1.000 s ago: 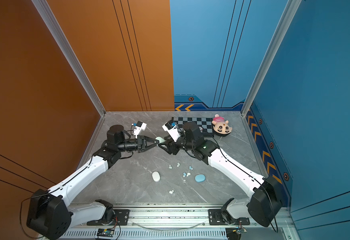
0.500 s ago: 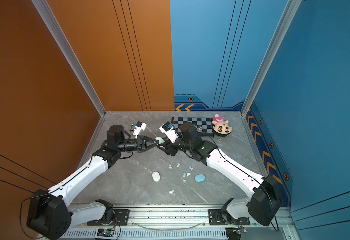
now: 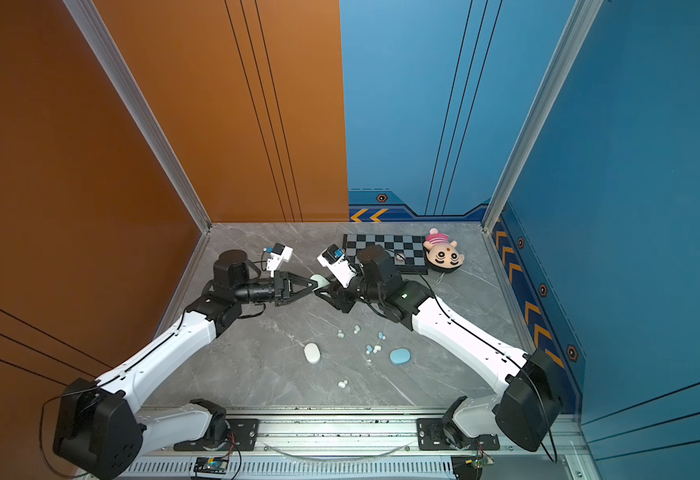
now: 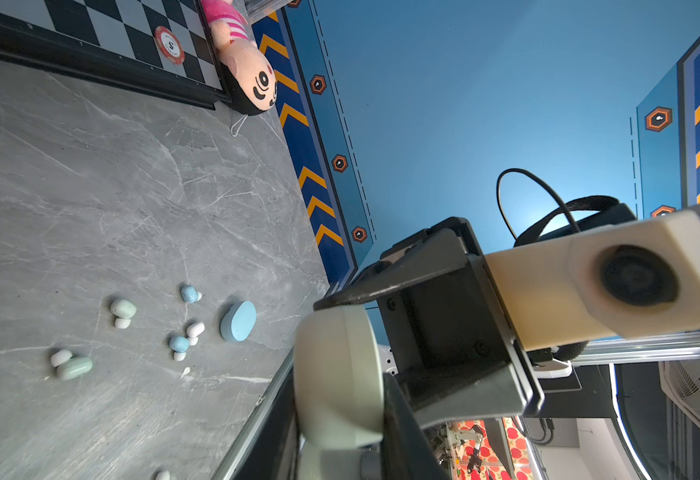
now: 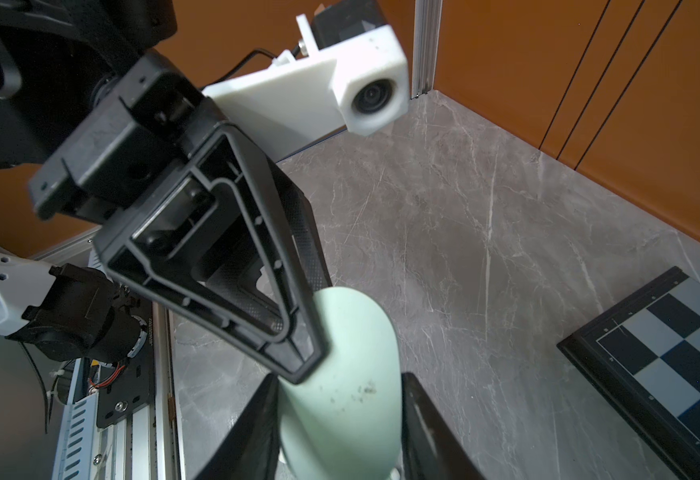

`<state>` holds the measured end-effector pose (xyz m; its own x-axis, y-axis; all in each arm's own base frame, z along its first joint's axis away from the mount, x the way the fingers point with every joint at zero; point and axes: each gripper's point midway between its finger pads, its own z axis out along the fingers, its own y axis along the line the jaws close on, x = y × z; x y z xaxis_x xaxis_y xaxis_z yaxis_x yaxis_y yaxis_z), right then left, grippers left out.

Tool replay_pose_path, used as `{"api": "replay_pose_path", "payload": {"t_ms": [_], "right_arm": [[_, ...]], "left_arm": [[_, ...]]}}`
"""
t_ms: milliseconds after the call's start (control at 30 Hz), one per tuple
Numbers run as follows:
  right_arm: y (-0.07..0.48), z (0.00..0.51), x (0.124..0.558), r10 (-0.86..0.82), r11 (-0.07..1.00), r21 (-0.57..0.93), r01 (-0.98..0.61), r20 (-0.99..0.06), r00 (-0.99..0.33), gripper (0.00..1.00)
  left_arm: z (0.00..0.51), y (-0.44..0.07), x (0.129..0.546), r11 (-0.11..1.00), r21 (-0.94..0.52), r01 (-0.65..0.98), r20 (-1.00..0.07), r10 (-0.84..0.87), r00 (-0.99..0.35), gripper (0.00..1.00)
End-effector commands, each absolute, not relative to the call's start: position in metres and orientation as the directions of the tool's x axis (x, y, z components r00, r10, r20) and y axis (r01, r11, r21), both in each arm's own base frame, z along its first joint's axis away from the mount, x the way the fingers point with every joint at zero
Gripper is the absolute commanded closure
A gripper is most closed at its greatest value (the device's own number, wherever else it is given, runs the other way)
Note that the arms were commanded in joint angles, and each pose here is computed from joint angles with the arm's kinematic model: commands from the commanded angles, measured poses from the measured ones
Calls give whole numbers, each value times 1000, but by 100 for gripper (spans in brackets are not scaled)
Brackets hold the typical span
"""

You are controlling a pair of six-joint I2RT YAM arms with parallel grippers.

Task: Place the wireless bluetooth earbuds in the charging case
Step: 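Close the left gripper on the case lid above the right gripper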

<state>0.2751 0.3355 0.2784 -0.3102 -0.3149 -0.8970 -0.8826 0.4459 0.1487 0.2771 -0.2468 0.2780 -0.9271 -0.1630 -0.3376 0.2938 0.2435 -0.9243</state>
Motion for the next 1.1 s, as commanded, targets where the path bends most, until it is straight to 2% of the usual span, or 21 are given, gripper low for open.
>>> {"api": "replay_pose_path", "payload": {"t_ms": [0,133,200,300,367,533,600,767,867,933,1000,1067], "right_arm": [[339,282,271,-338,427,132,-894,-894,-293,58],[339,283,271,-345,423,127,-897,-893,-289,64],[340,282,272,-348,425,126,-896,-892,-290,66],[340,283,272,-347,426,126,-896,-892,-291,69],[339,284,272,-345,423,135,-896,-890,-297,70],[335,289,265,-329,390,202,-898,-881,-341,72],[322,290,273,-316,410,221,-885,-875,-365,72],[303,291,270,-321,404,271,-874,-853,-413,72],[288,293,269,-314,396,309,-865,-839,-444,72],[279,295,267,-310,385,339,-858,-828,-467,72],[273,296,266,-307,373,367,-852,-818,-486,72],[268,297,262,-312,357,391,-848,-806,-503,72]], "left_arm": [[290,-244,276,230,-920,317,-357,-164,-919,96],[289,-244,277,232,-922,309,-350,-166,-922,95],[289,-245,277,232,-922,310,-351,-166,-921,90],[290,-244,279,236,-921,311,-355,-173,-919,73],[291,-243,280,241,-917,319,-365,-179,-914,58],[293,-240,282,261,-899,353,-407,-198,-892,37],[293,-237,284,276,-889,366,-428,-211,-879,24],[298,-230,285,328,-813,481,-565,-240,-789,21],[293,-226,278,419,-660,624,-737,-199,-646,23],[288,-232,259,446,-455,771,-879,-86,-469,23],[282,-247,228,373,-227,899,-964,46,-263,18],[273,-259,204,284,-64,957,-987,123,-103,15]]}}
